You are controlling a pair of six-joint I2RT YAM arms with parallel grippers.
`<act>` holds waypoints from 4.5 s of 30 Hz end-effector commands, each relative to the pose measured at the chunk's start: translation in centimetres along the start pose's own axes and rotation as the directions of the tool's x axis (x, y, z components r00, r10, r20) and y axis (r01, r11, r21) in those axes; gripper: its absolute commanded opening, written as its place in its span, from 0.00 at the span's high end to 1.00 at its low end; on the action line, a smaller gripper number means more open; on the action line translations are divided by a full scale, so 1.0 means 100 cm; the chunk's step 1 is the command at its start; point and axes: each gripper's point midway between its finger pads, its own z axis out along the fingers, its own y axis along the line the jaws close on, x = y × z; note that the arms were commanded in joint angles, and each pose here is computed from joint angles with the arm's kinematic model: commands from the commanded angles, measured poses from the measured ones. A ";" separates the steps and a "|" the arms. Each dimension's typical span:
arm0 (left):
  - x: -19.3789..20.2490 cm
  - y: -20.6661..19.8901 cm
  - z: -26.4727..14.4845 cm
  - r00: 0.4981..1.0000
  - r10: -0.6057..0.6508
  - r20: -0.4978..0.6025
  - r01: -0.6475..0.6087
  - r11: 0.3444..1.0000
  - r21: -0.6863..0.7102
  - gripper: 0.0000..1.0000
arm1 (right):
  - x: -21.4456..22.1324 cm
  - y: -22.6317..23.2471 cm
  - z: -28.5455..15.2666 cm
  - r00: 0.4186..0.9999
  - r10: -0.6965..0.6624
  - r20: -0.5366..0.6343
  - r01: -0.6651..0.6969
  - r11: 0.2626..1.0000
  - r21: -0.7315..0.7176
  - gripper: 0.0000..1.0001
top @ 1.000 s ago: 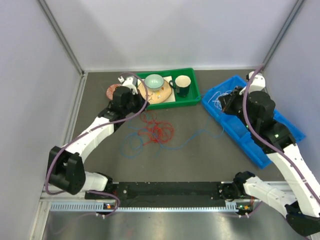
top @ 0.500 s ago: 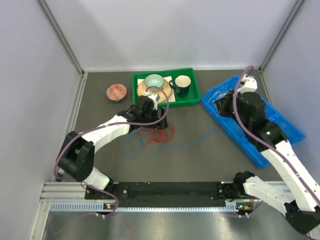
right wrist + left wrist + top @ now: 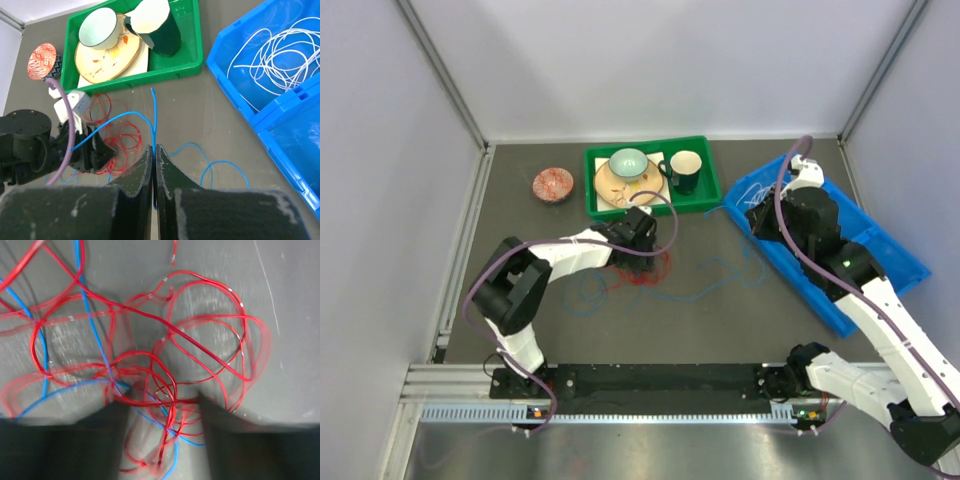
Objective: Untangle the cables
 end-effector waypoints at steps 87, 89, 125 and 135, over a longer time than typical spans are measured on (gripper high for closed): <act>-0.108 0.065 -0.136 0.790 -0.483 0.377 0.419 0.875 0.245 1.00 | 0.235 0.004 0.077 0.807 -0.354 -0.472 0.423 0.905 0.044 1.00; -0.107 0.070 -0.136 0.789 -0.483 0.380 0.424 0.875 0.231 1.00 | 0.211 0.003 0.071 0.829 -0.359 -0.428 0.429 0.900 0.077 1.00; -0.079 0.094 -0.105 0.848 -0.456 0.270 0.410 0.887 0.212 0.18 | -0.242 0.061 -0.127 0.856 -0.160 0.492 0.150 0.987 0.059 1.00; -0.102 0.003 -0.184 0.876 -0.069 0.478 -0.165 0.887 0.432 0.07 | -0.252 0.069 -0.115 0.853 -0.174 0.492 0.159 0.985 0.073 1.00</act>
